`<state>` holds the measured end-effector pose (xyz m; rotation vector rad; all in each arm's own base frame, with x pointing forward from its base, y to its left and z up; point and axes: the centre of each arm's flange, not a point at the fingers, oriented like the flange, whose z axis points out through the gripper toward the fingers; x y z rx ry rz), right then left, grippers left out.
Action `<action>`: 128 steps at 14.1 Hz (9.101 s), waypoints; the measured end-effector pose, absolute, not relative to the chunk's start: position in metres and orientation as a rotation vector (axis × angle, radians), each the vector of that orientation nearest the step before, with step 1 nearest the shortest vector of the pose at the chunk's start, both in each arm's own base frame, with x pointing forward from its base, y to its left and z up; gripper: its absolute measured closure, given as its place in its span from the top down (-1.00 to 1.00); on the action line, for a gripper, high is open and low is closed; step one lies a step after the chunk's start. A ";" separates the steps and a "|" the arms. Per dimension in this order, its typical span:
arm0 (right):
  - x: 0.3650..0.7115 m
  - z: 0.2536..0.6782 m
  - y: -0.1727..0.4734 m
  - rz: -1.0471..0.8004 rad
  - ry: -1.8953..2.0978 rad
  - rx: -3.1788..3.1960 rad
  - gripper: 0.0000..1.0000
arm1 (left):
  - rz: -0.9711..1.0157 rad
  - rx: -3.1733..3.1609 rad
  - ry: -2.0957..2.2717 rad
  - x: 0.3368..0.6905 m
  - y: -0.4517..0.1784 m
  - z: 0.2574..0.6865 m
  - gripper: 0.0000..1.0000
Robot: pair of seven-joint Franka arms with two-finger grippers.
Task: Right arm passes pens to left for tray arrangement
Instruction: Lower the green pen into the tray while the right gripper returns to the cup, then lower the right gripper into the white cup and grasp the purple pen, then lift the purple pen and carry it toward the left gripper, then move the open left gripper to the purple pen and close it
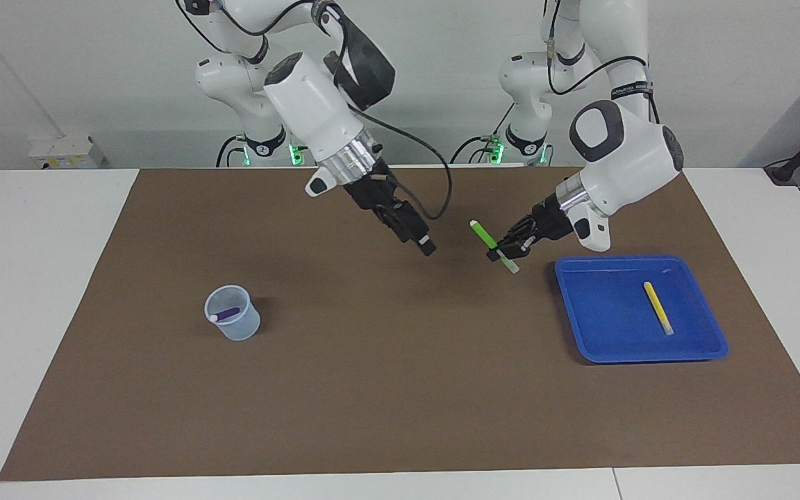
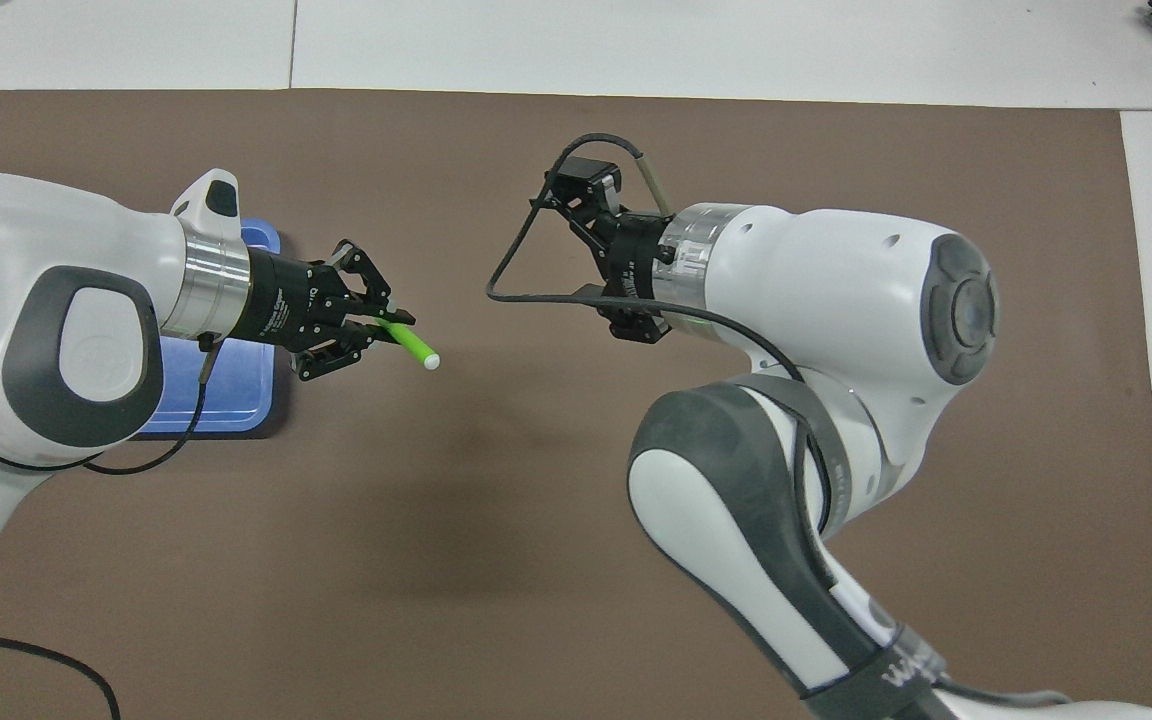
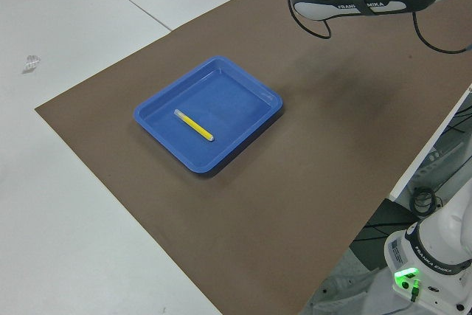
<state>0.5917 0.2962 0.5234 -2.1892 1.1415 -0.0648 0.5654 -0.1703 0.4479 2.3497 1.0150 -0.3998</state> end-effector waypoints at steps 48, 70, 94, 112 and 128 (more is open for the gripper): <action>0.632 0.407 0.001 -0.202 0.289 -2.984 -0.66 | 0.049 3.111 0.001 0.631 0.071 0.303 -0.65; 0.579 0.598 0.230 -0.330 0.759 -2.783 -0.66 | 0.190 3.112 0.006 0.640 0.074 0.312 1.00; 0.553 0.578 0.381 -0.195 1.461 -2.090 -0.66 | -0.146 2.956 0.513 0.635 0.002 0.397 0.99; 0.556 0.546 0.414 -0.172 1.420 -2.016 -0.66 | -0.684 2.036 1.654 0.619 -0.122 0.492 0.98; 0.556 0.542 0.415 -0.193 1.369 -2.063 -0.66 | -0.735 1.859 1.823 0.610 -0.205 0.519 0.85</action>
